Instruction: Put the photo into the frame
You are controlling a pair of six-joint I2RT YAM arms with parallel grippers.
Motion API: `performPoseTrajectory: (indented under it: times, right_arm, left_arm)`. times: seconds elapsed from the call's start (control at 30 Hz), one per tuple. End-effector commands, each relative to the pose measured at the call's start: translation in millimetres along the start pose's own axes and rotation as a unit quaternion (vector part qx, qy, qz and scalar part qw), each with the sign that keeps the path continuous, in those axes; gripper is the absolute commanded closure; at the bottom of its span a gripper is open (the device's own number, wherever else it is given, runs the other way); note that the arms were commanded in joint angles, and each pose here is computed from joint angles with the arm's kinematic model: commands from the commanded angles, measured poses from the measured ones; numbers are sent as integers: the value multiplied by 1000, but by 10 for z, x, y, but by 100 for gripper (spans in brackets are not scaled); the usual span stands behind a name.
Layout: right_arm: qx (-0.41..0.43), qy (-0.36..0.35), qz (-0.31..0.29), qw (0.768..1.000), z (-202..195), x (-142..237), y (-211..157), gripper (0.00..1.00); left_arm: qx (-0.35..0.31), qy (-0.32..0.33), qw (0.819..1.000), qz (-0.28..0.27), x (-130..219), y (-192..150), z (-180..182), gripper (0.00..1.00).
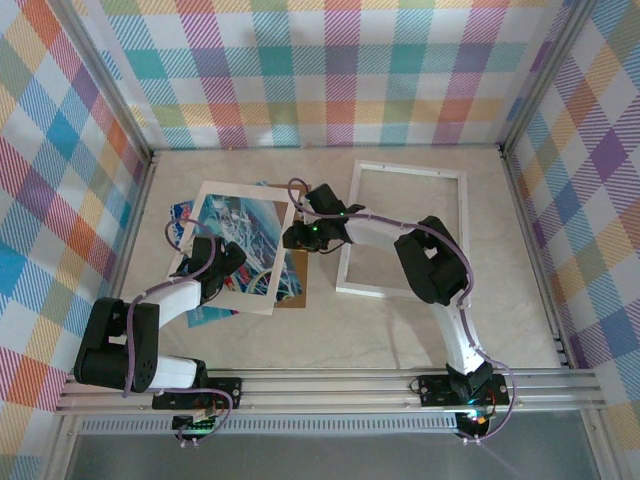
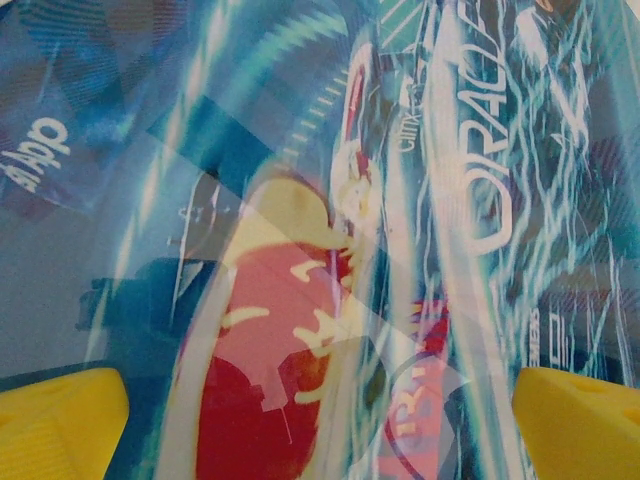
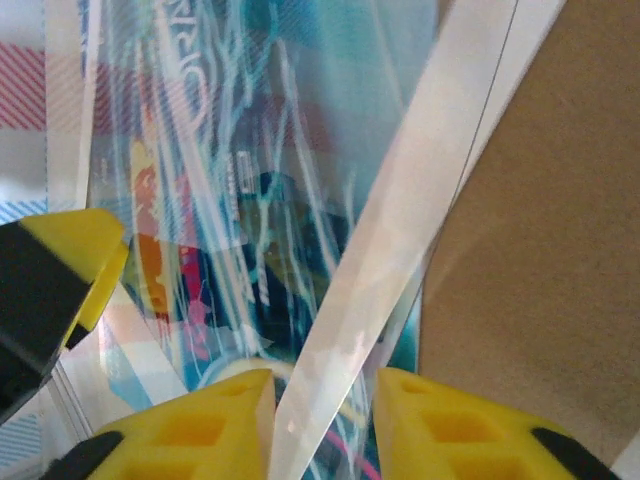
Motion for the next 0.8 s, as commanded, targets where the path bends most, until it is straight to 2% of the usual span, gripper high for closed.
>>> performPoseTrajectory:
  times: [0.0, 0.1, 0.3, 0.5, 0.63, 0.77]
  right_arm:
    - [1, 1, 22, 1000, -98, -168, -116, 60]
    - [5, 12, 23, 1000, -94, -193, -120, 55]
    - [26, 49, 25, 998, 25, -183, -140, 54]
    - [49, 87, 17, 995, 191, -45, -176, 64]
    - [58, 91, 2, 994, 278, 116, -187, 68]
    - [60, 106, 7, 993, 317, 122, -194, 71]
  left_arm:
    - [5, 10, 997, 78, -64, -338, 136, 0]
    - [5, 11, 997, 78, -62, -339, 139, 0]
    - [5, 10, 997, 78, -64, -345, 143, 0]
    - [6, 9, 997, 82, -72, -344, 130, 0]
    - [5, 1, 997, 82, -41, -333, 109, 0]
    - [2, -5, 997, 74, -2, -319, 95, 0]
Point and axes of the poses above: each hand's point on the last joint's axis, 136 mm out from that joint toward the fingers, its own x axis back along the fingers, its own z axis along the line the jaws close on, y = z × x, the point moved 6 cm from there along x, back along the fingers, and after that the axes turned 4 degrees about -x, right-handed, at the moved point
